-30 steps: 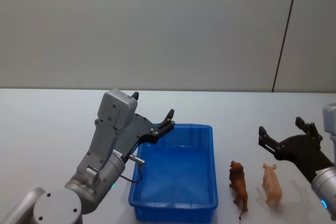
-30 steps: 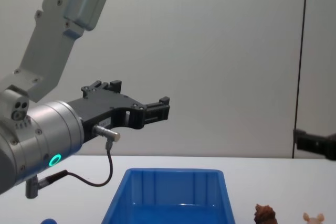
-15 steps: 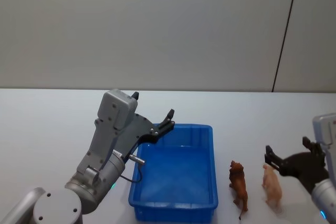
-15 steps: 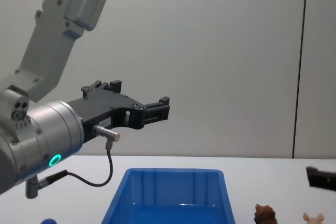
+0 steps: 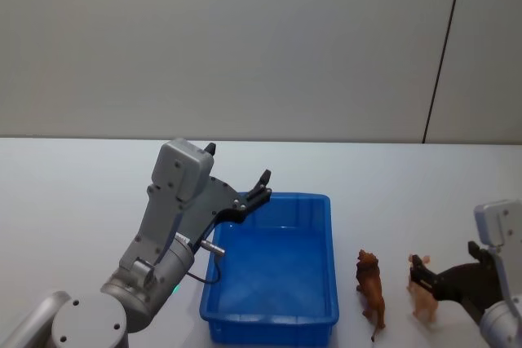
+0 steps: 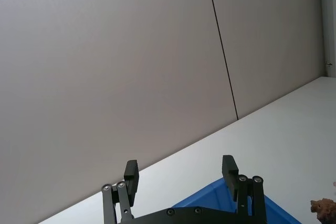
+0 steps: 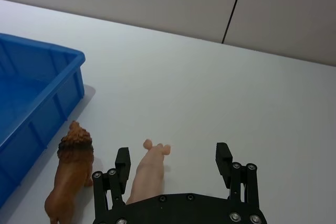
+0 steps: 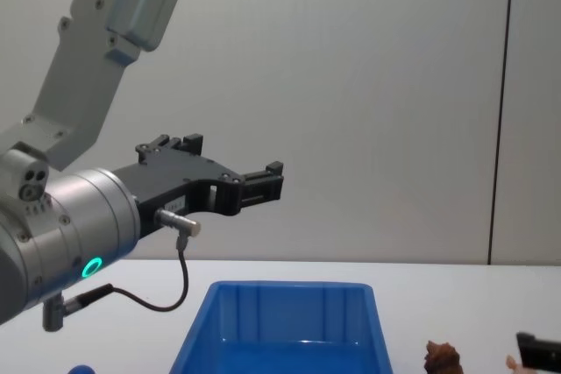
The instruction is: Pick up the two dolls from the table and place them into the box.
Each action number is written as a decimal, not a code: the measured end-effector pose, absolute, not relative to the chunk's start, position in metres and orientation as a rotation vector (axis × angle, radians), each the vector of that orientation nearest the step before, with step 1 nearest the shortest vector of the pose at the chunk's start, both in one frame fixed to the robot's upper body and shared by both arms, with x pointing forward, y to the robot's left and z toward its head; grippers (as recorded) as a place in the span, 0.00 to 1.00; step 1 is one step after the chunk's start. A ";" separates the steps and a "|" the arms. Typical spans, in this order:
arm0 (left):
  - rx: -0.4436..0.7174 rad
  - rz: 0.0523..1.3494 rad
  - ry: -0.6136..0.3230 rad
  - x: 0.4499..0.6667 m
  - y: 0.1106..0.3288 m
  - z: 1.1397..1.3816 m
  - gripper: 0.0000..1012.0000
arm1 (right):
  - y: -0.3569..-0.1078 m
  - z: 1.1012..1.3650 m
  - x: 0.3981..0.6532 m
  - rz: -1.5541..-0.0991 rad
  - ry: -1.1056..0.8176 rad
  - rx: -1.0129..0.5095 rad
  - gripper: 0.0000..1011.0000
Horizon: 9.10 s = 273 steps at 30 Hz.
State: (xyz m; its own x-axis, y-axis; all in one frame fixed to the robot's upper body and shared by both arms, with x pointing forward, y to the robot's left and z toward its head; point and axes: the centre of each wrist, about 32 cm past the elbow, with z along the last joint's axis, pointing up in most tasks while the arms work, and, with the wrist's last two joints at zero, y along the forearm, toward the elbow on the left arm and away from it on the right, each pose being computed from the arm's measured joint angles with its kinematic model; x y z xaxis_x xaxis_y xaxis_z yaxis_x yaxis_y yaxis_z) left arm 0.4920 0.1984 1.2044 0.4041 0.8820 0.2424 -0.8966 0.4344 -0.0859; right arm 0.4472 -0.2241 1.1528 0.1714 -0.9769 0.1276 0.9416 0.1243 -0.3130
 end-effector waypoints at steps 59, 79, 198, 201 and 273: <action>0.061 1.124 -0.268 0.492 0.198 1.204 0.99 | -0.207 1.128 0.444 -1.368 0.066 -0.322 0.38; 0.061 1.124 -0.268 0.492 0.198 1.204 0.99 | -0.204 1.155 0.457 -1.200 -0.096 -0.174 0.38; 0.061 1.124 -0.268 0.492 0.198 1.204 0.99 | -0.184 1.111 0.435 -1.194 0.109 -0.335 0.99; 0.061 1.124 -0.268 0.492 0.198 1.204 0.99 | -0.181 1.109 0.435 -1.199 0.119 -0.338 0.97; 0.061 1.124 -0.268 0.492 0.198 1.204 0.99 | -0.140 1.151 0.500 -0.960 -0.017 -0.224 0.50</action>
State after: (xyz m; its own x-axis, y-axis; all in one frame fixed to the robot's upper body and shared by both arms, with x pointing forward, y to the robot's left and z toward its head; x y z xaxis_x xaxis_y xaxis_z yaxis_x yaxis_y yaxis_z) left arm 0.4920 0.1984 1.2044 0.4040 0.8820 0.2425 -0.8967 0.4343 -0.0858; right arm 0.4996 -0.1402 1.1511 0.5754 -0.8099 0.1137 0.8135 0.5524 -0.1819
